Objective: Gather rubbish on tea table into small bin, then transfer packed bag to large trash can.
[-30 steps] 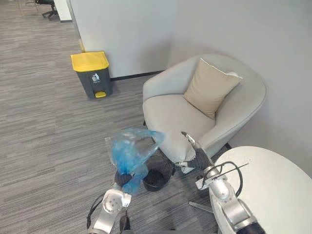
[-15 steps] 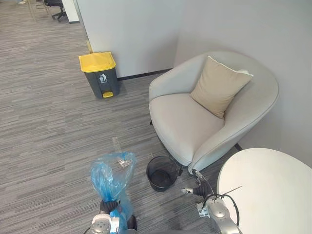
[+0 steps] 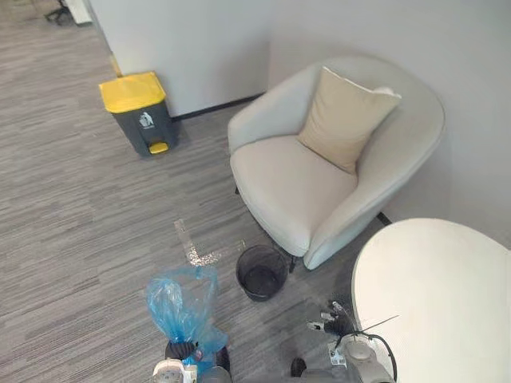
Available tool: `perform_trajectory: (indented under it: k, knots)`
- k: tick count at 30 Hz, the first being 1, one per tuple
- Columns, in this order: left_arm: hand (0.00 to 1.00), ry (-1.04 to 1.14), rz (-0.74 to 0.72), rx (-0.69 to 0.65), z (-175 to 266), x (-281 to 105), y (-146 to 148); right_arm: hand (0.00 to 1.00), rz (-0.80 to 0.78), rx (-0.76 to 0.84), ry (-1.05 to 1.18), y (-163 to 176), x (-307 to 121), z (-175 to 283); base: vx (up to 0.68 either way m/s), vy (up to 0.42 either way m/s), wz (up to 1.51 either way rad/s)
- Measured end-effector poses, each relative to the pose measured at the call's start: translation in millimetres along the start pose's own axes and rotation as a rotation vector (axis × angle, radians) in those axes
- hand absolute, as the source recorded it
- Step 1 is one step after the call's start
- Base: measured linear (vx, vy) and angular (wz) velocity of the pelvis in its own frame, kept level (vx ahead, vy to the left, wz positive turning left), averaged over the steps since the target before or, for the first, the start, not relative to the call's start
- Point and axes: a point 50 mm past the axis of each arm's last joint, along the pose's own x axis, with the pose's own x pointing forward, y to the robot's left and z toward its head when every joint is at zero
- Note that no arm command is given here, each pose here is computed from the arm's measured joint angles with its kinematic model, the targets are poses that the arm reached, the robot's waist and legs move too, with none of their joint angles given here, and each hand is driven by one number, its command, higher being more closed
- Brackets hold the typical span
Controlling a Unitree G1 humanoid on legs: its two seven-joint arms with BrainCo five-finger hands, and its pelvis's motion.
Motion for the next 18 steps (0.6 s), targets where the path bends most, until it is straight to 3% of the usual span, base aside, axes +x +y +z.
perform_trajectory:
  k: [7,11,18]
  knots:
    - [1.00,-0.083,0.014,-0.027,22,2,-4,0.00,0.010,0.029,-0.043,15,-4,9,-0.06,-0.044,0.31]
    - [1.00,-0.081,0.016,-0.108,21,-2,-15,0.00,-0.017,0.016,-0.125,5,3,33,-0.13,-0.141,0.03]
    - [1.00,-0.148,-0.034,-0.092,41,-2,-32,0.00,-0.083,0.058,-0.111,-2,0,29,-0.25,-0.040,0.83]
